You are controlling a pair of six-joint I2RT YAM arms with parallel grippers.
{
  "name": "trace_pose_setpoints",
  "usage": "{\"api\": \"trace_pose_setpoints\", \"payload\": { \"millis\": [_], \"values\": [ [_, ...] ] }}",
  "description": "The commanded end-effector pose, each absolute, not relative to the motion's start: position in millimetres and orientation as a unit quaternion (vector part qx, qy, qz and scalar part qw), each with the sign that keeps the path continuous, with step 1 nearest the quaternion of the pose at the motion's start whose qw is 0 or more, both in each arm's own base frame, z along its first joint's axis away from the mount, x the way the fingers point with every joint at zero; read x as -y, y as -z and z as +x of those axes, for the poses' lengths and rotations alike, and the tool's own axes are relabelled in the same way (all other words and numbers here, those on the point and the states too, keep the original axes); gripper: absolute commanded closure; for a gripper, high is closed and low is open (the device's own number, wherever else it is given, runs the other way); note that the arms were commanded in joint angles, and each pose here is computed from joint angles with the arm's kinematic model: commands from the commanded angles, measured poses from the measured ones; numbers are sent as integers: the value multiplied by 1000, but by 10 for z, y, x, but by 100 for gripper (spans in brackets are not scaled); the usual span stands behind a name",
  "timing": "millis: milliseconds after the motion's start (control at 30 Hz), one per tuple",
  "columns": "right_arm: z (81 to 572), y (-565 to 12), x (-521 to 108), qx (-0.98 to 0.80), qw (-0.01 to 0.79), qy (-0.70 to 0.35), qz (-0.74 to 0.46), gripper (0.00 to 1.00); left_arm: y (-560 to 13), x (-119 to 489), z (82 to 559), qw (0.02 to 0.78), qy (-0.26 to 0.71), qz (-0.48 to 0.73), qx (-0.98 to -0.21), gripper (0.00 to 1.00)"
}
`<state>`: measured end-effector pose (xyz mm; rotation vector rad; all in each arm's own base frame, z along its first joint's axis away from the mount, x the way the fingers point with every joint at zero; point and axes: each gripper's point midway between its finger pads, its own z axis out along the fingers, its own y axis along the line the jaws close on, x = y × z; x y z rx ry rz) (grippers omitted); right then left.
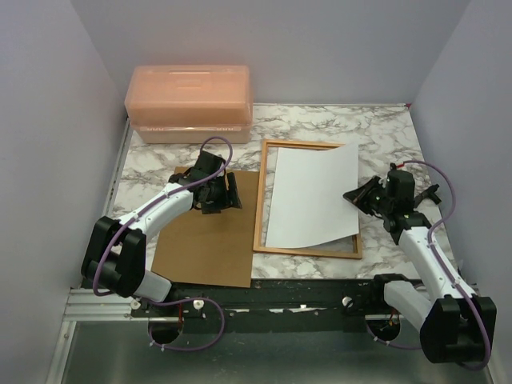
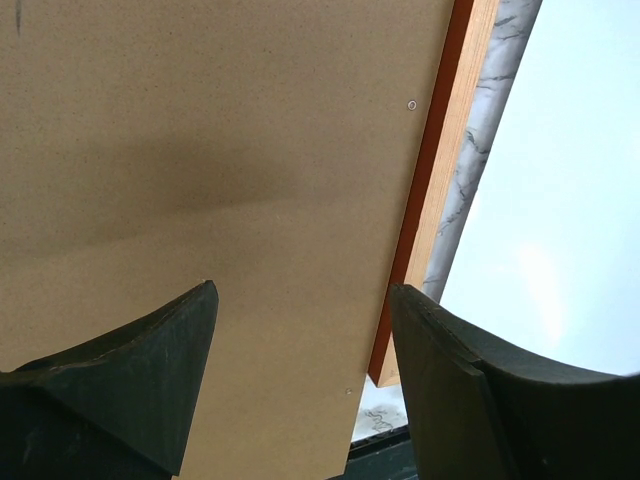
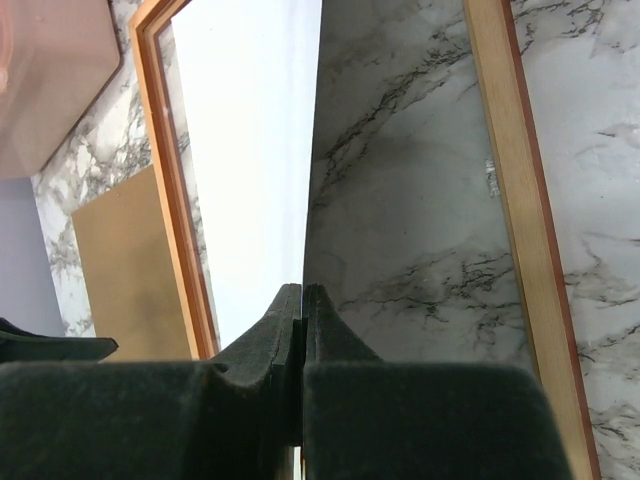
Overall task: Put the photo into the frame
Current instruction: Place the photo in the photo frame.
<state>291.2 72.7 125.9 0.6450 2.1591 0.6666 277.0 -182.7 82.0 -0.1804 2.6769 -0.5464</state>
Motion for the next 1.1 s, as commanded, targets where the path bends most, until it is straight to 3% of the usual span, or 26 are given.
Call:
{"api": "trace_pose_setpoints", "payload": {
  "millis": [0,867,933,1067],
  "values": [
    [3004,-1336,-799,-842,402,-282,224,99,-796,1878,2748,194,210,-54,-957,28],
    [3054,-975,-996,-849,368,-327,191,99,-799,2024,2729,178,248,-46,-951,28],
    [3051,-962,-993,-851,366,-325,189,95,-787,2027,2726,176,248,-46,-951,28],
    [3043,-928,-995,-856,360,-322,184,71,-780,2037,2719,175,250,-44,-951,28]
  ]
}}
